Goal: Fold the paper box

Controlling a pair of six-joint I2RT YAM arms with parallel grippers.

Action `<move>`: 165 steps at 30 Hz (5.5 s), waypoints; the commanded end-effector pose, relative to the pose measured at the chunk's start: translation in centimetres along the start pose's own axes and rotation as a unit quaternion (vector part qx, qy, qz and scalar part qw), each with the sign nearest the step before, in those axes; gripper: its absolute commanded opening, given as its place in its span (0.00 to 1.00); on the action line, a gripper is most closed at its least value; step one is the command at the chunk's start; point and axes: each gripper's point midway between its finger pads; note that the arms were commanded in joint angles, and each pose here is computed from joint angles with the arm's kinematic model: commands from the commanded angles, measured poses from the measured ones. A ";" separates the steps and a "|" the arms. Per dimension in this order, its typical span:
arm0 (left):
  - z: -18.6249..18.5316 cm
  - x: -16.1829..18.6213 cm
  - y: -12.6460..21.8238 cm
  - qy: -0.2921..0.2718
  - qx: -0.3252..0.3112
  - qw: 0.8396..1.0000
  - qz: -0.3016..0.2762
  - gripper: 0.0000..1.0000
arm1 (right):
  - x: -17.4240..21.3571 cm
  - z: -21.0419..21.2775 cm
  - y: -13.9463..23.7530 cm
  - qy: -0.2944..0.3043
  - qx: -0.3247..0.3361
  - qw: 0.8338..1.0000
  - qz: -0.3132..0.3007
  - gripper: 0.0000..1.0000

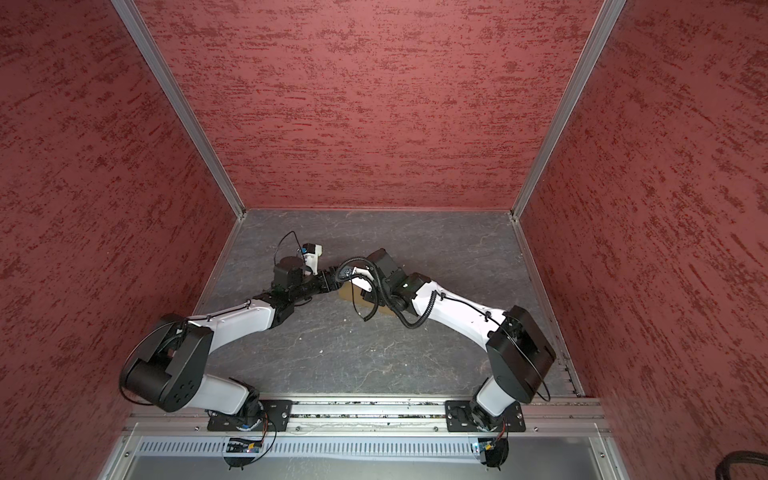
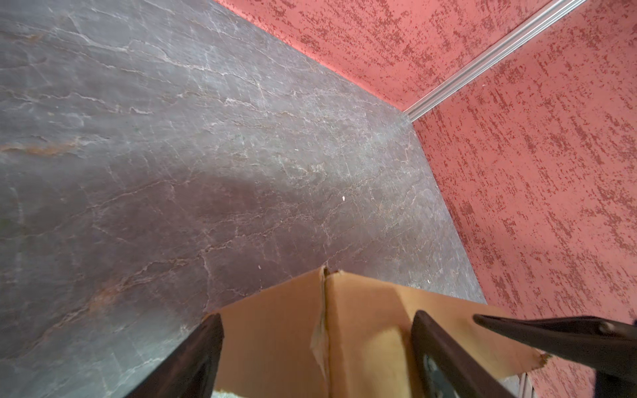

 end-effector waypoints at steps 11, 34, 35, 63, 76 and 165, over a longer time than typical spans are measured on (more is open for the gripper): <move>3.9 3.6 0.4 0.009 -0.090 0.996 0.023 0.84 | -4.0 -5.7 10.6 -0.301 0.083 0.940 -0.136 0.57; 3.4 4.6 0.9 -0.006 -0.105 0.994 0.022 0.84 | 5.1 -3.5 7.6 -0.735 0.033 0.675 -0.044 0.50; 3.4 4.7 0.8 -0.007 -0.105 0.994 0.022 0.84 | 5.2 -3.3 7.4 -0.739 0.027 0.671 -0.046 0.50; 3.8 5.6 0.6 -0.018 -0.137 0.990 0.027 0.84 | 8.6 0.4 5.1 -0.760 0.004 0.650 -0.016 0.29; 4.7 6.2 0.1 -0.010 -0.160 0.986 0.039 0.84 | 8.3 0.5 5.1 -0.746 -0.006 0.666 -0.017 0.21; -0.8 -2.4 4.1 0.085 0.041 0.994 0.051 0.53 | 7.1 -4.6 2.0 -0.658 -0.044 0.750 -0.048 0.48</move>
Point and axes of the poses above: each gripper's point midway between its finger pads, its own y axis back along the fingers, its own z axis along the line the jaws close on, x = y × z, and after that the axes turned 5 degrees about y, right-handed
